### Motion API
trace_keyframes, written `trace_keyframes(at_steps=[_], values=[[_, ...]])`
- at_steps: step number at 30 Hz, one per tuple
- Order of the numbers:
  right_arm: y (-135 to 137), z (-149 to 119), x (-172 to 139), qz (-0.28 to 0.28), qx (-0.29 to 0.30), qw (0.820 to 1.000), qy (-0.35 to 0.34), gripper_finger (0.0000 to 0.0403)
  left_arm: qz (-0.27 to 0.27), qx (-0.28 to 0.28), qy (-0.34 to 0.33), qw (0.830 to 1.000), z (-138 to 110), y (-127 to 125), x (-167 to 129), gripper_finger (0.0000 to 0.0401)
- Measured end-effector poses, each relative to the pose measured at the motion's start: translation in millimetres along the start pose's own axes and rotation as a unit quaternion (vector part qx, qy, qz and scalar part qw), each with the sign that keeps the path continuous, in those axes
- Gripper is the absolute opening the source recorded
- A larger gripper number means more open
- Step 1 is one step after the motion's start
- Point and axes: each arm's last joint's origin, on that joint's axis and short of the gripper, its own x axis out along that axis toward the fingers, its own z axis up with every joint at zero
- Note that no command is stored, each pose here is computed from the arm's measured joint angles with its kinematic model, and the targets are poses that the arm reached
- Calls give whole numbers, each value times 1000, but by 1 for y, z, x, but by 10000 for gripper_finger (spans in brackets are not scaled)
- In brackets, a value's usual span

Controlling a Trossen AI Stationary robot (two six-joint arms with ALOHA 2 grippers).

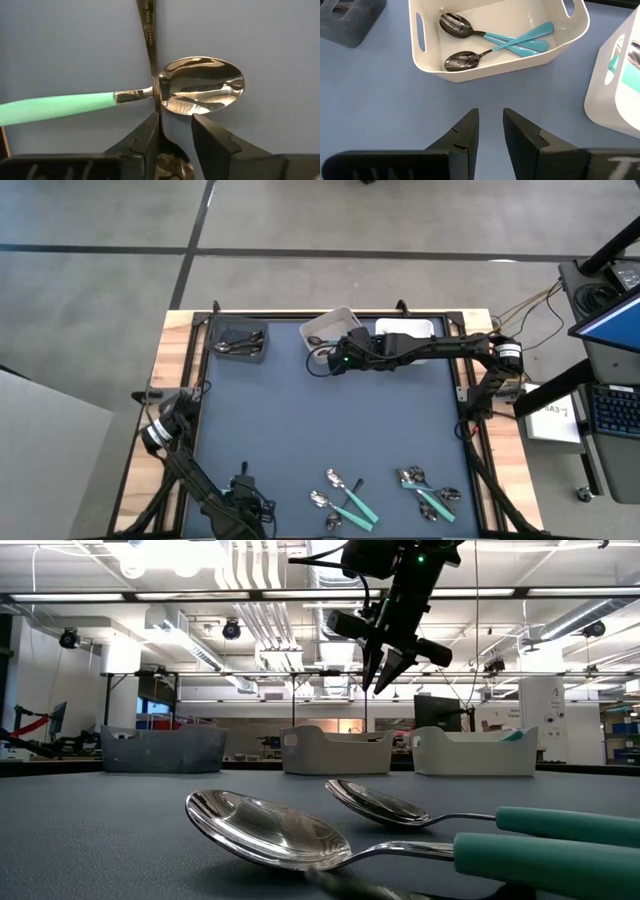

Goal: Sort silverware by color (type)
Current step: Put the black spoon into the black bin

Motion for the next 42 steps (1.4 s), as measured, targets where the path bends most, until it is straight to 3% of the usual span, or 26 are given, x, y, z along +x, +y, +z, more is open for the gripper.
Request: trace_keyframes(at_steps=[12, 19, 24, 28, 36, 42], values=[[0, 0, 0, 0, 0, 1000, 0, 79, 26, -6, 9, 1000, -1, 3, 6, 51], [0, 0, 0, 0, 0, 1000, 0, 79, 23, -7, 14, 1000, -1, 3, 10, 43], [0, 0, 0, 0, 0, 1000, 0, 79, 18, -3, 18, 1000, -1, 2, 11, 7], [0, 0, 0, 0, 0, 1000, 0, 79, 14, 5, 18, 1000, -2, 2, 9, 4], [0, 0, 0, 0, 0, 1000, 0, 79, -43, 17, 19, 999, -1, 9, -26, 1], [0, 0, 0, 0, 0, 1000, 0, 79, -59, 20, -29, 998, 7, 15, -55, 1]])
